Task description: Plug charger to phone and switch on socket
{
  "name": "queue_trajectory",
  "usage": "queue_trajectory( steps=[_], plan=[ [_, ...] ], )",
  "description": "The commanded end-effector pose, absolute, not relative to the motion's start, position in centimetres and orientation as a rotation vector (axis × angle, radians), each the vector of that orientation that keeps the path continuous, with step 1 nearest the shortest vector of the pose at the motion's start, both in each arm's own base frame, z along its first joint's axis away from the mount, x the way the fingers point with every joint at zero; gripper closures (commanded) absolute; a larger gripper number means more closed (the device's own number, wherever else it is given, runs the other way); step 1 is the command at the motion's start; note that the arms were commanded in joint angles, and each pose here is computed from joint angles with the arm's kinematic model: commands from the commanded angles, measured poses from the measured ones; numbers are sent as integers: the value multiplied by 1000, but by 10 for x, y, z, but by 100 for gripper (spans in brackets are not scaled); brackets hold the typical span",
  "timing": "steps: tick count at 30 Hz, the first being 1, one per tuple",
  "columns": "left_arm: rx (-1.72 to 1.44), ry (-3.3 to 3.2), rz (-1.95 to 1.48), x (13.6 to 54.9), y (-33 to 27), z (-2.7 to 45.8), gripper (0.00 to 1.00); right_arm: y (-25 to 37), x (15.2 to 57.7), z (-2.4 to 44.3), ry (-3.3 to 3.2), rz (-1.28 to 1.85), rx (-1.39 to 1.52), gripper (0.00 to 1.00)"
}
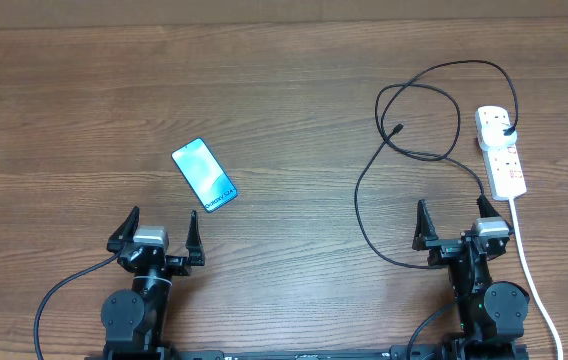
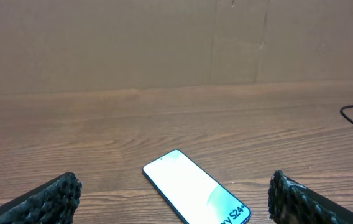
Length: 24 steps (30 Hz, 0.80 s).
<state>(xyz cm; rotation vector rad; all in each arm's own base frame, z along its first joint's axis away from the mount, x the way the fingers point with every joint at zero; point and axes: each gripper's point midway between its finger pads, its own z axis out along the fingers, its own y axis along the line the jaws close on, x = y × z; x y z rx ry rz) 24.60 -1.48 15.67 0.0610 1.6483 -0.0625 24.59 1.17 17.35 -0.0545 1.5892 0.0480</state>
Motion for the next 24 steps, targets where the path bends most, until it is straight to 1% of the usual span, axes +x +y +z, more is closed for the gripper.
queue_trajectory(
  steps=[1, 18, 21, 24],
  plan=[
    [64, 1645, -46, 246, -14, 156, 0, 11, 246, 170, 1592, 45, -55, 0],
    [63, 1644, -44, 246, -13, 156, 0, 11, 246, 170, 1592, 45, -55, 0],
    [47, 1601, -37, 247, -11, 167, 0, 11, 246, 170, 1592, 45, -55, 0],
    [47, 1500, -103, 246, -18, 192, 0, 11, 246, 170, 1592, 45, -55, 0]
  ],
)
